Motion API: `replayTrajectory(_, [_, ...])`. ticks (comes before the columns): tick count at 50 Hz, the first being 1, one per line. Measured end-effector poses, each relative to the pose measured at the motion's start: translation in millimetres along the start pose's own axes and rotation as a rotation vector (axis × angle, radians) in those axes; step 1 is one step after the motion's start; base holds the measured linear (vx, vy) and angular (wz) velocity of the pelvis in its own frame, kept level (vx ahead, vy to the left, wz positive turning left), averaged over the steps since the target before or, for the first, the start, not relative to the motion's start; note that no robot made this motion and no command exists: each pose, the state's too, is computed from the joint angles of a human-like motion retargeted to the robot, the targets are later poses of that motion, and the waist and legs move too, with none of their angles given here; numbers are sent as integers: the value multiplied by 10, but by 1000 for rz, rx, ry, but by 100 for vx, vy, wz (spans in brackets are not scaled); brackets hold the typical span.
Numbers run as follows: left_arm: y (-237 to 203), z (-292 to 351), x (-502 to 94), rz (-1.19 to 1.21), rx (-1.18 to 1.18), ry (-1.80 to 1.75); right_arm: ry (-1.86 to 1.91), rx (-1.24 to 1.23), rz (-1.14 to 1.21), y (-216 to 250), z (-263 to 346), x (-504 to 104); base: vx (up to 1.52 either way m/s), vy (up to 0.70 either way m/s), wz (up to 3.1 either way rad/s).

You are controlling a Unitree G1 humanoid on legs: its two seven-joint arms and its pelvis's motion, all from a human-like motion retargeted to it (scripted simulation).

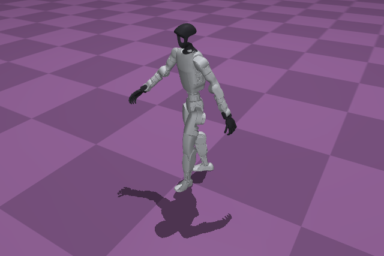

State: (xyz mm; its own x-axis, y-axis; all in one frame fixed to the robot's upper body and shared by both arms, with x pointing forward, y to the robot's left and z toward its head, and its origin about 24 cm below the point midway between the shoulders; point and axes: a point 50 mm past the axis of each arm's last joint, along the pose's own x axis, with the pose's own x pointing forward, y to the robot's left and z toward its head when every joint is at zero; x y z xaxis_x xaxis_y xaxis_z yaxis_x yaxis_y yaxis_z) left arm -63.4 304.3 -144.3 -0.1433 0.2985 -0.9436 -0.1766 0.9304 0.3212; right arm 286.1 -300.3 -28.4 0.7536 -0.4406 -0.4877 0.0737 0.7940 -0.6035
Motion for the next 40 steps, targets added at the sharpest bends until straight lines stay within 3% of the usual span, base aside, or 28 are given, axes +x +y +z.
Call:
replayTrajectory(8, [-491, -124, 15, -150, -186, 77, -47, -78, 206, 415, -82, -112, 48, 10, 64])
replayTrajectory(12, [-817, 300, -16, -280, -159, -48, 82, -77, 351, 738, -629, -325, 56, 17, 118])
replayTrajectory(17, [-1102, 1244, -231, -350, 39, -297, 362, -53, 503, 1071, -1493, -821, 48, 13, 150])
replayTrajectory(23, [-1318, 2575, -969, -314, 219, -676, 654, -35, 654, 1317, -2203, -1513, 43, 4, 157])
replayTrajectory(28, [-1507, 3348, -1875, -427, 209, -1038, 726, -79, 796, 1395, -2437, -1856, 42, -3, 126])
replayTrajectory(35, [-1631, 3682, -2760, -602, 120, -1375, 767, -156, 776, 1276, -2536, -1886, 50, -15, 98])
replayTrajectory(40, [-1656, 3613, -2692, -544, 230, -1389, 736, -224, 751, 1229, -2423, -1695, 58, -21, 10])
